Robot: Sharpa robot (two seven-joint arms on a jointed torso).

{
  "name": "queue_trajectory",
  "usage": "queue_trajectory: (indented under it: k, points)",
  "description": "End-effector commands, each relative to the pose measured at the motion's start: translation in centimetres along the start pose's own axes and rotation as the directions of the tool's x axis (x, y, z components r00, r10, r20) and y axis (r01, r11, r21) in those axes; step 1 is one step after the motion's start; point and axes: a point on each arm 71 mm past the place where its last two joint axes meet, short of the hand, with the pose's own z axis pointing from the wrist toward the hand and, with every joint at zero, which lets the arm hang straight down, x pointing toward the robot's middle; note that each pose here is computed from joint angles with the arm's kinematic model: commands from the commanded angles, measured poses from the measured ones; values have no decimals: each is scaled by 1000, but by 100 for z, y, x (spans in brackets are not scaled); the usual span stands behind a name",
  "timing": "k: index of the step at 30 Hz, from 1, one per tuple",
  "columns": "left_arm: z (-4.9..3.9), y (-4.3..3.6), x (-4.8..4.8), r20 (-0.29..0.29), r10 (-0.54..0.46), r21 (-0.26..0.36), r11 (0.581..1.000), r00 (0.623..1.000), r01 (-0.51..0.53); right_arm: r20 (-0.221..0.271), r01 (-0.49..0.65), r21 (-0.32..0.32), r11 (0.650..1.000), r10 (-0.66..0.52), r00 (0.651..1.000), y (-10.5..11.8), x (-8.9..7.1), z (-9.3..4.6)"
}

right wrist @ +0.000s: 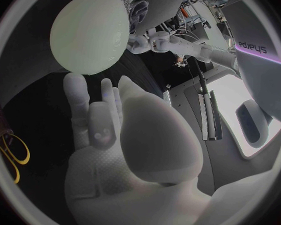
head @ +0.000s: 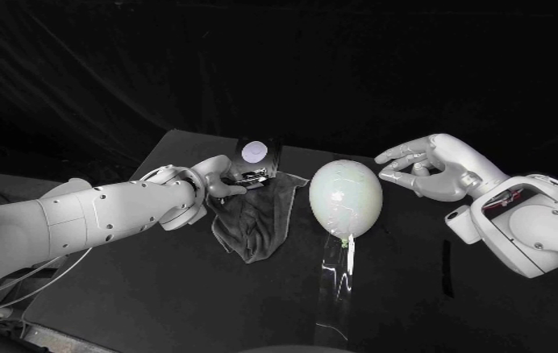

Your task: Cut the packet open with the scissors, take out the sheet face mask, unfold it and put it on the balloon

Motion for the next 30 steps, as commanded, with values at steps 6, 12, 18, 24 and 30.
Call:
queue_trajectory:
  k: [6, 12, 18, 24, 30]
  points:
    - [-40, 131, 220, -118, -95, -82, 993, 988, 86, -4, 1, -9, 1000, -1, 1000, 11, 8, 2]
    - [-40, 98, 139, -39, -160, -15, 987, 986, 159, 2, 4, -7, 1000, -4, 1000, -3, -3, 5]
    - [-63, 67, 2, 26, -249, 29, 968, 968, 249, 8, 9, 1, 1000, -9, 1000, -40, -23, 11]
    - [-86, 31, -154, 55, -298, 39, 954, 953, 296, 12, 13, 7, 1000, -13, 1000, -67, -34, 25]
    - [-94, -50, -294, 53, -335, 71, 941, 941, 331, 18, 16, 12, 1000, -17, 1000, -95, -45, 41]
